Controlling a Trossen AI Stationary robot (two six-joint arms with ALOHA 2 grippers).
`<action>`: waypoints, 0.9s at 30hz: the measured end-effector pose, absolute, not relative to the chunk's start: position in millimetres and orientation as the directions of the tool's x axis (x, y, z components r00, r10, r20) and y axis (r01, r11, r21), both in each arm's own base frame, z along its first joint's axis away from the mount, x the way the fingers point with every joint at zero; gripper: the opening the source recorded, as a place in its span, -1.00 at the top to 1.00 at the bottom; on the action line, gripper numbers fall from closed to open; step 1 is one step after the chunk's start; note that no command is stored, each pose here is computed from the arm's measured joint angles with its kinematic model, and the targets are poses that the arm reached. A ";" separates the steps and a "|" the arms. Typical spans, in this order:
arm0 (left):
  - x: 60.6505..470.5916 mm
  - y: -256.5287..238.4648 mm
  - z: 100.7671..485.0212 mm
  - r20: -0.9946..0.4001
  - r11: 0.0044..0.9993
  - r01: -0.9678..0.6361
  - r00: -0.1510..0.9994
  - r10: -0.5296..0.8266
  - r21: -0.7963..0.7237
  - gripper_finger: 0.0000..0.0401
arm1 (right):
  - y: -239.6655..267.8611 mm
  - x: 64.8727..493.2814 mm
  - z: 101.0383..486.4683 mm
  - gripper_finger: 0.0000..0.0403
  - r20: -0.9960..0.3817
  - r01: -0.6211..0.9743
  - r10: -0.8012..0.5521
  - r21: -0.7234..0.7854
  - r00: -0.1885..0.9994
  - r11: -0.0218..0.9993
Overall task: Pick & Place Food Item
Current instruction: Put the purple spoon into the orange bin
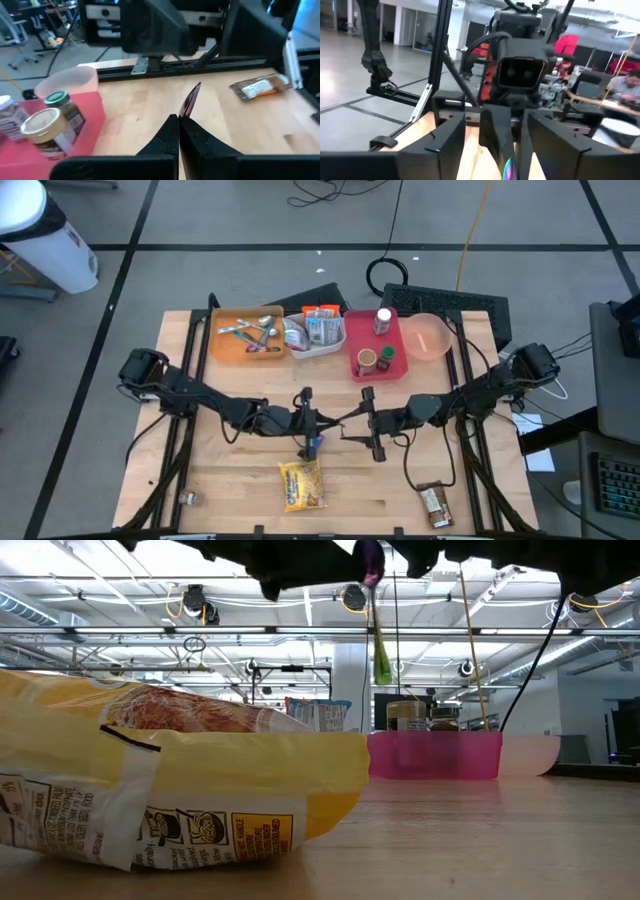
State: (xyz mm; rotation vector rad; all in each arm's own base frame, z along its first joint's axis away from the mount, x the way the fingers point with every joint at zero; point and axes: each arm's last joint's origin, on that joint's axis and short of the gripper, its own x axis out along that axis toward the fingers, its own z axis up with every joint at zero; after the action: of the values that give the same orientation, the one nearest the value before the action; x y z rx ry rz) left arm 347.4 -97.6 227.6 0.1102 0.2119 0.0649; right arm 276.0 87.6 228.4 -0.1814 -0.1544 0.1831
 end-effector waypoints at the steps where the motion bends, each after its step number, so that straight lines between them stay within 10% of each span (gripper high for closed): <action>1: 345.8 -98.2 229.1 -0.211 0.990 -0.059 0.974 0.086 0.131 1.00 | 87.4 275.9 229.0 -0.05 0.142 -0.161 0.191 -0.200 0.971 0.967; 27: 195.4 -80.5 310.1 -0.251 0.848 -0.362 0.843 0.475 0.387 1.00 | 83.6 276.2 230.4 -0.14 0.146 -0.108 0.169 -0.355 0.975 0.929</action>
State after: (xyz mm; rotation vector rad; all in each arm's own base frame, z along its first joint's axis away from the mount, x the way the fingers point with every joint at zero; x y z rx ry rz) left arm 195.4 -80.5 310.1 0.3351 0.3486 0.4508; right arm 276.2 83.6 230.4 -0.3529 -0.1764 0.1429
